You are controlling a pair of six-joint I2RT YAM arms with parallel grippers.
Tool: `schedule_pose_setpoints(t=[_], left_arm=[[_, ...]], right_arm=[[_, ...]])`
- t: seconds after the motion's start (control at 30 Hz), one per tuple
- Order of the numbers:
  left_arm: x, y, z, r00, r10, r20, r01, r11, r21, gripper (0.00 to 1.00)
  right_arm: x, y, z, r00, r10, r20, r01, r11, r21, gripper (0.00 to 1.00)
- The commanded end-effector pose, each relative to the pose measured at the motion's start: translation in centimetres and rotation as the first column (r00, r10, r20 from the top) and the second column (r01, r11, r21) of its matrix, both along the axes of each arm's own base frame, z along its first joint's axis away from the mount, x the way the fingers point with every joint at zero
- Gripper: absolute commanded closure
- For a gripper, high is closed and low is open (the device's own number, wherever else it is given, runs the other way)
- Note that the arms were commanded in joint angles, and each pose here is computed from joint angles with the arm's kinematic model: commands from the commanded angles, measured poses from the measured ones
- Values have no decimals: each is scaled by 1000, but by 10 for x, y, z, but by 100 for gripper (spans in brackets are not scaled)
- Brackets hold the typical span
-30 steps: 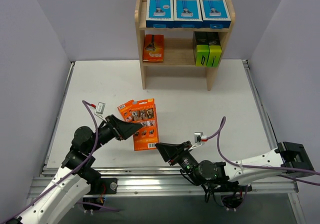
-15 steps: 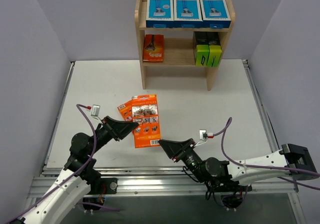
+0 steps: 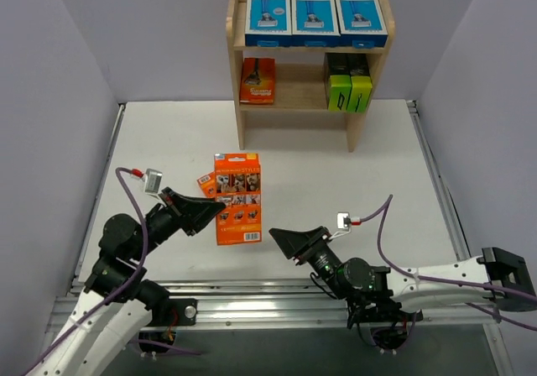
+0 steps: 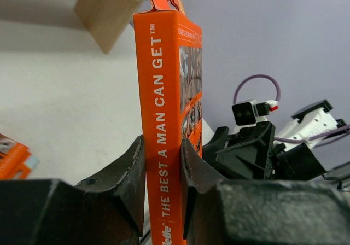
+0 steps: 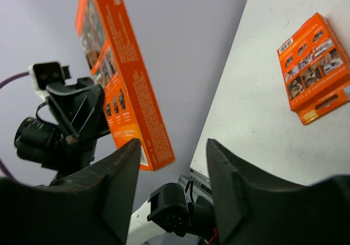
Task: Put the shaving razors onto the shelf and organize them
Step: Pass the shaving razor from the right arm to the left, then pass the shaving razor from the left arm to the right
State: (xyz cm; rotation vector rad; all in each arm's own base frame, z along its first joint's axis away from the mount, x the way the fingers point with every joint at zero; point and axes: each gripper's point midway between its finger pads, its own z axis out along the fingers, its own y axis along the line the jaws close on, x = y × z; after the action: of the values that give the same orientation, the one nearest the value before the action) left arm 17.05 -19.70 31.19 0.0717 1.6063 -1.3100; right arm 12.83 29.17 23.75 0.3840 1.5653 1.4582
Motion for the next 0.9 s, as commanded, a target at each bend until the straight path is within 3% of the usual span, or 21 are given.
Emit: schedule_pose_setpoints(t=[0.0,0.2,0.37,0.77,0.87], left_arm=[[2,34,26,975,157,156,-180,973,147,98],[20,79,42,891,344,297,-427,856,292,98],[34,88,42,856,324,403,-487,767,418,98],[54,90,52,730,250,636,-617,643,455,98],[64,88,47,731,223,645,-627,591,507,98]], right_arm=[[14,-22,5,996,-82,-33,83,996,36,51],[20,-46,16,989,-133,-57,135,990,31,42],[24,-54,31,979,-177,-106,175,984,-26,39],[31,-31,101,981,-167,-99,162,985,-64,38],[41,-26,110,982,-169,-80,162,983,-89,36]])
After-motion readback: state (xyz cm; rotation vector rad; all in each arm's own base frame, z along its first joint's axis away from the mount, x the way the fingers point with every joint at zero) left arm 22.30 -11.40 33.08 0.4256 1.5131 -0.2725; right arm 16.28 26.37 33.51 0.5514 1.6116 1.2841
